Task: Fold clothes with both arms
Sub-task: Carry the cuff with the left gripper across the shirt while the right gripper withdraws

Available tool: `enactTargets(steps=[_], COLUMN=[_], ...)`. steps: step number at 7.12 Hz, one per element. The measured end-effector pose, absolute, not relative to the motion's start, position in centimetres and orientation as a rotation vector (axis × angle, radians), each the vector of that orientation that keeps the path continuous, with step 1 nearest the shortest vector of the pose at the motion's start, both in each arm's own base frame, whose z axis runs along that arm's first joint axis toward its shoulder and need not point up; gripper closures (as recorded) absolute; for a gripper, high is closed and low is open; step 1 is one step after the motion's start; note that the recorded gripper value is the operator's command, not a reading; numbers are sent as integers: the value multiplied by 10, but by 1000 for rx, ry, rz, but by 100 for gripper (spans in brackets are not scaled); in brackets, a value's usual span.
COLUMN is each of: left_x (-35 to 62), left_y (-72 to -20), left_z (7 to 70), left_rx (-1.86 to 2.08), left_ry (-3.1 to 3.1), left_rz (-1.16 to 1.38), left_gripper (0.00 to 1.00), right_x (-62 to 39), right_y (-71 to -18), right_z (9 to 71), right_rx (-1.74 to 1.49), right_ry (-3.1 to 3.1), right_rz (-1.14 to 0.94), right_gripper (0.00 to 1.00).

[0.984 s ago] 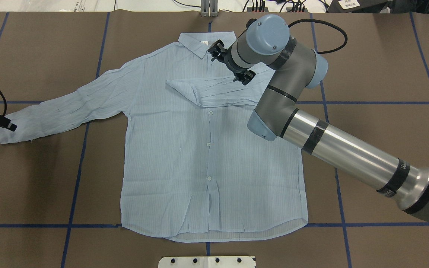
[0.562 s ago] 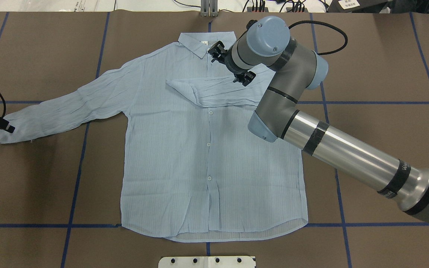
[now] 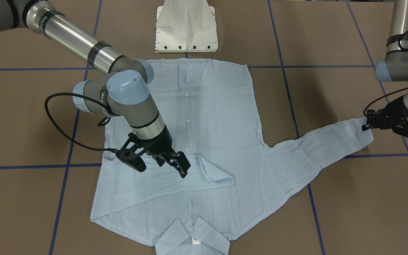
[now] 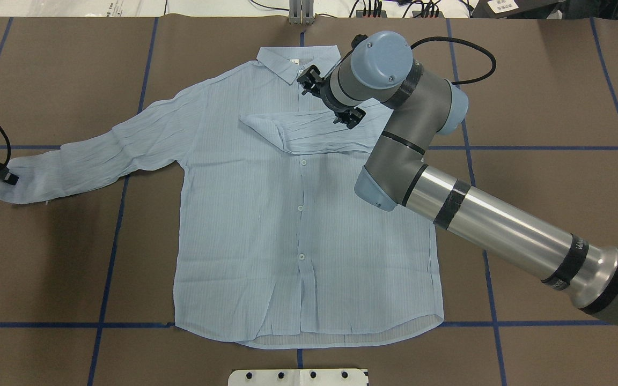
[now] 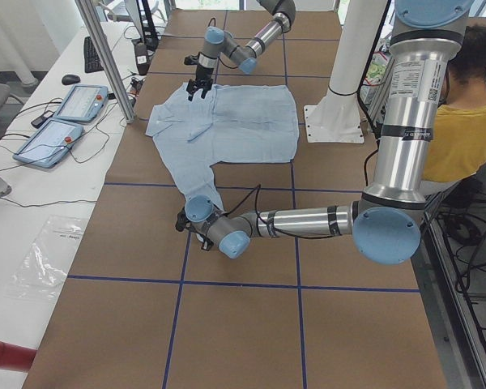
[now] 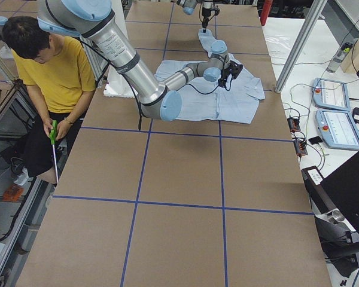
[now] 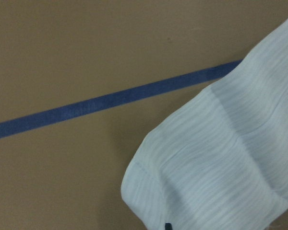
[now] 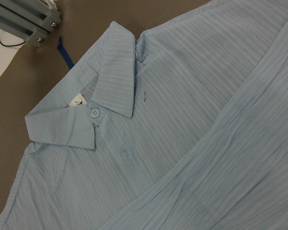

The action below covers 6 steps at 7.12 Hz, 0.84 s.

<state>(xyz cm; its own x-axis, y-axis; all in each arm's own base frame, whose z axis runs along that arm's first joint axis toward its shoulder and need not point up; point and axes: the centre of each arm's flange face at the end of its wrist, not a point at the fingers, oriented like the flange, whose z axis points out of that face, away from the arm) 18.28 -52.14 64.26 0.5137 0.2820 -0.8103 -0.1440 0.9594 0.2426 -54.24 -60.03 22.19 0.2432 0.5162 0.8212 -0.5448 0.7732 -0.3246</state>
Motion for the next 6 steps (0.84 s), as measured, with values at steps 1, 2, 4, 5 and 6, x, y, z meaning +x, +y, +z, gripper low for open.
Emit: enactTargets(steps=[1,2,4,5,6], left_x=[186,193,221,262,311], left_y=[-529,-540,-565,-578,-586], left_z=[616,584,512,463,410], left_rx=[161,159,140,103,45], left_ry=[1018,1045,1112,1159,1204], left_rz=[218,154,47,11,-29], left_gripper=[100,100,100,100,100], right_x=[-543,-541,-524,-509,-490], right_y=[-599,-598,-596,-595,-594], right_z=[222,223,240,263,293], right_rx=[32,38,75,95,113], right_ry=[-1110,-1112,-1102,-1095,-1106], right_rz=[724,719,677,658,639], right_gripper=[1,1,0,0,0])
